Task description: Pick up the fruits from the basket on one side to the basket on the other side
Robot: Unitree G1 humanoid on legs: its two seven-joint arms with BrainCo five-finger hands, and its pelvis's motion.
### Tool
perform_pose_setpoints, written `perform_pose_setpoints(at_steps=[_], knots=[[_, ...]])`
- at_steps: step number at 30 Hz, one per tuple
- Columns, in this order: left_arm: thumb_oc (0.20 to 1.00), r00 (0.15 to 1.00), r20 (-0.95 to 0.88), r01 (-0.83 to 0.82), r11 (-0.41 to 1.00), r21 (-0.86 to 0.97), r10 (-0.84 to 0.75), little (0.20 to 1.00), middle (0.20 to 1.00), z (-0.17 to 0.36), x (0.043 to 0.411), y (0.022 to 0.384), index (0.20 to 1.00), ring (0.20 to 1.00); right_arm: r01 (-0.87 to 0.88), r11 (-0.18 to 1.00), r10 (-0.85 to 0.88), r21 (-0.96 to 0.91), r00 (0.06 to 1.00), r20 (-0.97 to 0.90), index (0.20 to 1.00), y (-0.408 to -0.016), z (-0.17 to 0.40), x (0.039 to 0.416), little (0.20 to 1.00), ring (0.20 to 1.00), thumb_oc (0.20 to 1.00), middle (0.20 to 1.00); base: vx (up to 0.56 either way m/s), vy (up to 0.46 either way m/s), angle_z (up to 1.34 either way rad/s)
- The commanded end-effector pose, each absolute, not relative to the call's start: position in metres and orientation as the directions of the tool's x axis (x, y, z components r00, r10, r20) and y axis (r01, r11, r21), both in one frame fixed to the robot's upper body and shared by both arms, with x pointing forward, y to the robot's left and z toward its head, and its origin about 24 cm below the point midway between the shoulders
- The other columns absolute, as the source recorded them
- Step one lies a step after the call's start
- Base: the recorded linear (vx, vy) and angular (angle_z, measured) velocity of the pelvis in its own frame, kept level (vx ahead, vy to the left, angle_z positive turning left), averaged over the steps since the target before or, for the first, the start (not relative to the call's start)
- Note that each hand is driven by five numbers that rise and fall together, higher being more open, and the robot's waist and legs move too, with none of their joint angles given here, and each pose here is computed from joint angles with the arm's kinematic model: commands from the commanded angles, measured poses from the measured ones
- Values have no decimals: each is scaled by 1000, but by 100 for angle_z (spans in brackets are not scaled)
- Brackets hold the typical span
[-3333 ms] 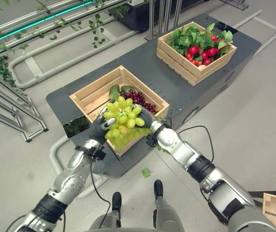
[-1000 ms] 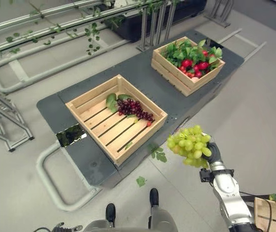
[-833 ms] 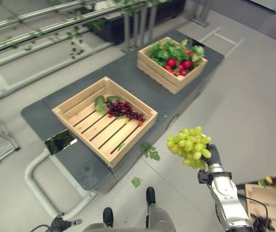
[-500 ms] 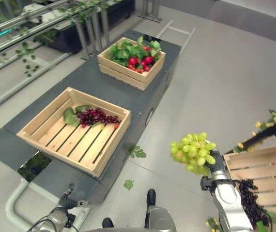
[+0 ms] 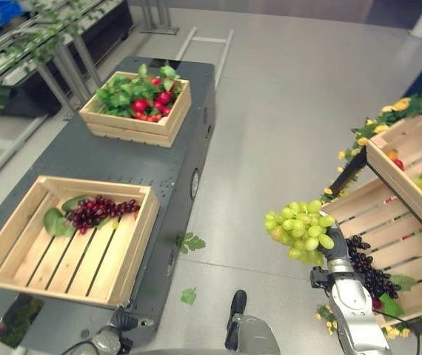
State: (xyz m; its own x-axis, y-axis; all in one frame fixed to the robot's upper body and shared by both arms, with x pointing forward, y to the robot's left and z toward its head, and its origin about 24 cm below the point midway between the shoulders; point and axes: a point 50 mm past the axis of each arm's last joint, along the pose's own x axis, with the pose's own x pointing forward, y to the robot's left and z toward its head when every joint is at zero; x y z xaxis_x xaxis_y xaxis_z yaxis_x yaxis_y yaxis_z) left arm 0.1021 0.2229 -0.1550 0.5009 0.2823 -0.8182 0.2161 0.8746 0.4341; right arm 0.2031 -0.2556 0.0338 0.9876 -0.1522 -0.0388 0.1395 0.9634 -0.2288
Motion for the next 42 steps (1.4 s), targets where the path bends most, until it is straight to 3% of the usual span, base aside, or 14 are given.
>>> perform_pose_setpoints(at_steps=[1, 6, 13, 17, 24, 29, 34, 42], knots=[[1000, 532, -764, 85, 875, 477, 365, 1000, 1000, -148, 115, 232, 1000, 1000, 165, 962, -110, -218, 963, 245, 200, -252, 89, 219, 200, 200, 200, 200, 95, -273, -65], [1000, 522, -739, -49, 881, 472, 425, 1000, 1000, -145, 117, 238, 1000, 1000, 143, 963, -78, -227, 958, 276, 200, -249, 99, 223, 200, 200, 200, 200, 74, -203, -69], [1000, 335, -810, -178, 877, 446, 481, 1000, 1000, -159, 71, 244, 1000, 1000, 107, 972, -42, -210, 956, 292, 200, -241, 100, 225, 200, 200, 200, 200, 114, 41, -81], [1000, 289, -828, -172, 877, 448, 480, 1000, 1000, -162, 60, 243, 1000, 1000, 88, 969, -16, -232, 955, 295, 200, -238, 101, 227, 200, 200, 200, 200, 159, 145, -99], [1000, 362, -811, -102, 885, 455, 458, 1000, 1000, -160, 81, 236, 1000, 1000, 90, 967, -17, -238, 956, 294, 200, -238, 101, 223, 200, 200, 200, 200, 51, 216, -36], [1000, 583, -700, -60, 881, 470, 413, 1000, 1000, -139, 141, 231, 1000, 1000, 73, 971, -6, -228, 959, 282, 200, -227, 98, 227, 200, 200, 200, 200, 28, 253, -52], [1000, 665, -628, -65, 869, 491, 404, 1000, 1000, -123, 166, 239, 1000, 1000, -15, 978, 81, -210, 949, 306, 200, -204, 103, 239, 200, 200, 200, 200, -93, 84, -119], [1000, 542, -748, 66, 868, 493, 383, 1000, 1000, -145, 124, 235, 1000, 1000, -12, 982, 71, -190, 949, 306, 200, -212, 106, 226, 200, 200, 200, 200, 43, 63, -17]])
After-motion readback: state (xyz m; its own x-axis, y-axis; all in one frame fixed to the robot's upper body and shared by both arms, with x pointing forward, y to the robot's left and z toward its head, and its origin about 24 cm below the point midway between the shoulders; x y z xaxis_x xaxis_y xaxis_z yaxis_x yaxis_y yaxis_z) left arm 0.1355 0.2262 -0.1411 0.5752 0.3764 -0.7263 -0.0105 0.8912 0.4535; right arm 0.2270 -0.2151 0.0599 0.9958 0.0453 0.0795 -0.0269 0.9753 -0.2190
